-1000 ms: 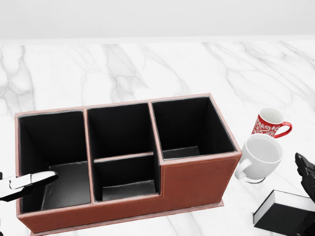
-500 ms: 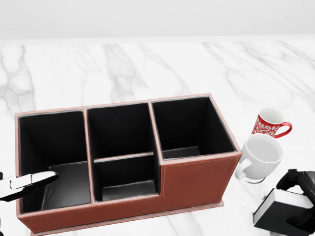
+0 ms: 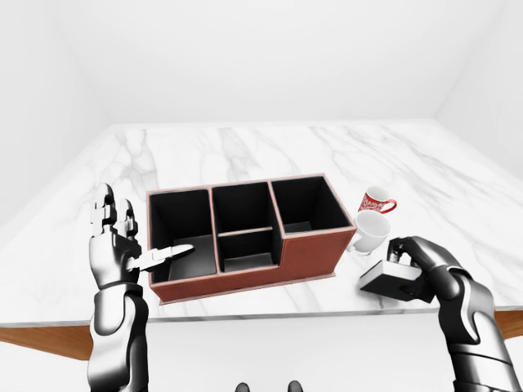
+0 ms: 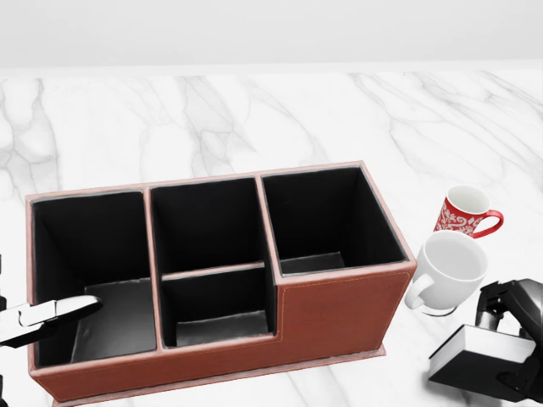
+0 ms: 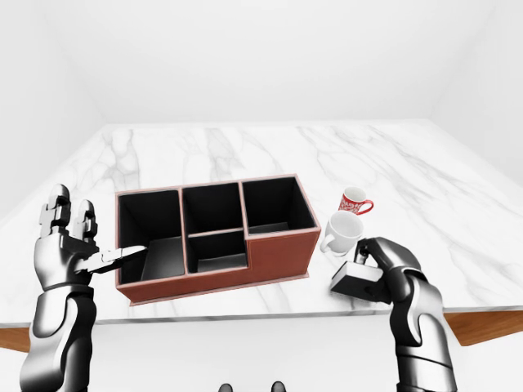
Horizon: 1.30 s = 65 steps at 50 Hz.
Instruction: Pick up the book and place it in the right compartment of the caddy.
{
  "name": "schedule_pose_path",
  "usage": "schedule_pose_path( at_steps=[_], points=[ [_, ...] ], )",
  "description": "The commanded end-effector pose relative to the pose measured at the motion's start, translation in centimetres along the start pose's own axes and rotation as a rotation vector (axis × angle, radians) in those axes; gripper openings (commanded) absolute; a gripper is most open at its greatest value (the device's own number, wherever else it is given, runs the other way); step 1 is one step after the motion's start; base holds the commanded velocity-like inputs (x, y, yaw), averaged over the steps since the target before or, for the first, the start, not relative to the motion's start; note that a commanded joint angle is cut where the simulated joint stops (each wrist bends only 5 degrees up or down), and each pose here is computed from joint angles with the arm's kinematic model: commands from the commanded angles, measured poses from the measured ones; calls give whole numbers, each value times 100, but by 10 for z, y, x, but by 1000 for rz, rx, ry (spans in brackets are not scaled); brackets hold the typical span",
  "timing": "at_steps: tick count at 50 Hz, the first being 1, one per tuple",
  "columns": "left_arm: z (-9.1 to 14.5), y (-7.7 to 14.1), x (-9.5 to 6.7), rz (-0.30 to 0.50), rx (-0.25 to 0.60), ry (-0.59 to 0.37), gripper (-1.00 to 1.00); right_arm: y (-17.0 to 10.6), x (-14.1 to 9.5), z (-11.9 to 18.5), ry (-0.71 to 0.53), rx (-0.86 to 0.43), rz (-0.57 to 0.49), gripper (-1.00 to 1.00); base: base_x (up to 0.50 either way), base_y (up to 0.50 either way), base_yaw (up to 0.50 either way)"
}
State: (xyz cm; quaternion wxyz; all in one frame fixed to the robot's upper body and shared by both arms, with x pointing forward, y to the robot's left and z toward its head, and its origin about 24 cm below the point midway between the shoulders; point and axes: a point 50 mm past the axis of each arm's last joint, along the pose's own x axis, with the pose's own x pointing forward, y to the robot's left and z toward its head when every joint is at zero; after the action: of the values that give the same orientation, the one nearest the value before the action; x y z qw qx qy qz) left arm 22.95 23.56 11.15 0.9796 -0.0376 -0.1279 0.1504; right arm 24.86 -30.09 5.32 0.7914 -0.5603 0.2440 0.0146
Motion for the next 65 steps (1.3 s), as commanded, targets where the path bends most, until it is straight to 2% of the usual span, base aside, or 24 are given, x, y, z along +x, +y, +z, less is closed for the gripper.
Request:
schedule_pose_path(
  at_steps=[1, 2, 3, 9, 20, 25, 29, 31, 34, 36, 39, 45, 50, 55, 65],
  points=[
    [-3, -2, 1, 4, -6, 13, 100, -65, -41, 40, -112, -121, -170, -100, 0, 0, 0],
    [-3, -2, 1, 5, -6, 12, 100, -73, -46, 43, -116, -134, -212, -100, 0, 0, 0],
    [-2, -2, 1, 4, -6, 9, 100, -95, -56, 50, -125, -176, -313, -100, 0, 0, 0],
    [-3, -2, 2, 5, -6, 12, 100, -148, -88, 74, -164, -263, -578, -100, 0, 0, 0],
    [-3, -1, 2, 5, -7, 13, 100, -205, -114, 122, -272, -339, -820, -100, 0, 0, 0],
    [-2, -1, 2, 5, -6, 7, 100, -226, -120, 143, -317, -347, -873, -100, 0, 0, 0],
    [-2, -2, 2, 5, -6, 6, 100, -236, -118, 158, -351, -338, -872, -100, 0, 0, 0],
    [-2, -2, 2, 4, -7, 7, 100, -242, -113, 175, -428, -293, -841, -100, 0, 0, 0],
    [-3, -3, 2, 0, -5, 11, 100, -238, -86, 190, -474, -248, -706, -100, 0, 0, 0],
    [-2, -2, 2, 3, -8, 5, 100, -225, -60, 207, -517, -213, -561, -100, 0, 0, 0],
    [-3, -2, 2, 4, -7, 12, 100, -213, -41, 223, -551, -185, -443, -100, 0, 0, 0],
    [-4, -2, 2, 3, -7, 13, 100, -204, -28, 240, -563, -184, -350, -100, 0, 0, 0],
    [-4, -3, 2, 2, -6, 13, 100, -203, -24, 252, -605, -141, -336, -100, 0, 0, 0],
    [-4, -2, 2, 1, -6, 16, 100, -189, -11, 261, -628, -89, -306, -100, 0, 0, 0],
    [-4, -2, 2, 2, -7, 15, 100, -184, -1, 267, -618, -74, -286, -100, 0, 0, 0]
  ],
)
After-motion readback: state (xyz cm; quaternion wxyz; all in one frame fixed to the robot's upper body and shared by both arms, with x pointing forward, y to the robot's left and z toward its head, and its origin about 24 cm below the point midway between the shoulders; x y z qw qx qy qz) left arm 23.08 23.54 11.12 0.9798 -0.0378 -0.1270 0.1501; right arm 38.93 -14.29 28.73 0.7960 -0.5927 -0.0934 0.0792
